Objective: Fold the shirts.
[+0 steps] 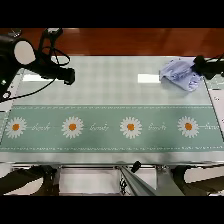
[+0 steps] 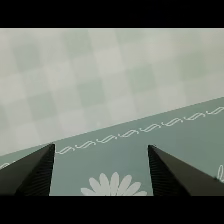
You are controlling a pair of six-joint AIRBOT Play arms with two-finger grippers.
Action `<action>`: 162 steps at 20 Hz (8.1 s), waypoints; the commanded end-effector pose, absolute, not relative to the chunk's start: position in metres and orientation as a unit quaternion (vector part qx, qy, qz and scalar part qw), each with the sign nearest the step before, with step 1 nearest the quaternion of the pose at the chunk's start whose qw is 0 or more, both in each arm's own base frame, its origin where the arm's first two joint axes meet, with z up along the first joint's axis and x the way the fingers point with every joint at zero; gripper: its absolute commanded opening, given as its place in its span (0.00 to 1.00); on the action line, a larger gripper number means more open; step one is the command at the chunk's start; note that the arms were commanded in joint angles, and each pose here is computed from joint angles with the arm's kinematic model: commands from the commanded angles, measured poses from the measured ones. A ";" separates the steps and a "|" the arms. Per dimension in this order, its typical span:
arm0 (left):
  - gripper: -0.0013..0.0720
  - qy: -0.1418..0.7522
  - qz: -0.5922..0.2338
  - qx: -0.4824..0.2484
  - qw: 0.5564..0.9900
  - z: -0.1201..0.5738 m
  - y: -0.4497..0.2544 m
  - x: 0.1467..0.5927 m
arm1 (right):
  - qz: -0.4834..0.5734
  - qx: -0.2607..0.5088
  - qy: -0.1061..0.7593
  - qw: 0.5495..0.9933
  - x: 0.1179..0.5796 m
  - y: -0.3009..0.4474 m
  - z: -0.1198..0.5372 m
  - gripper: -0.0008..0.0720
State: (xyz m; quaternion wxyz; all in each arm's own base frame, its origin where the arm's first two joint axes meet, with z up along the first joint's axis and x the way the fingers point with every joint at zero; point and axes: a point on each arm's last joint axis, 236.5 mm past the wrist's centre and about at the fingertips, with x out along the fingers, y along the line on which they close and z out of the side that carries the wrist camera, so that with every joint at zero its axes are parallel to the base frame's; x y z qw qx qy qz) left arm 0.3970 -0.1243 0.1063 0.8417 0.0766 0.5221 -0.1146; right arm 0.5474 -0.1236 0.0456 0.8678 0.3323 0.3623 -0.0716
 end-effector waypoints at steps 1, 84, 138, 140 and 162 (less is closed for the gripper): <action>0.98 0.510 -0.116 0.072 0.849 0.149 -0.123 0.393 | 0.001 0.265 0.242 0.934 0.532 -0.098 0.208 0.05; 0.05 0.682 -0.179 -0.226 0.672 -0.123 -0.187 0.177 | 0.007 0.044 0.563 0.825 0.415 -0.073 0.108 0.61; 0.04 -0.005 -0.170 -0.012 0.985 0.499 -0.076 0.162 | 0.042 0.045 -0.024 0.998 0.213 0.028 0.511 0.05; 0.04 0.054 -0.167 -0.011 0.985 0.472 -0.074 0.161 | 0.043 0.039 0.055 0.997 0.212 0.029 0.474 0.05; 0.05 0.385 -0.051 -0.113 0.915 0.071 -0.056 0.406 | 0.004 0.125 0.420 0.899 0.496 -0.005 0.070 0.05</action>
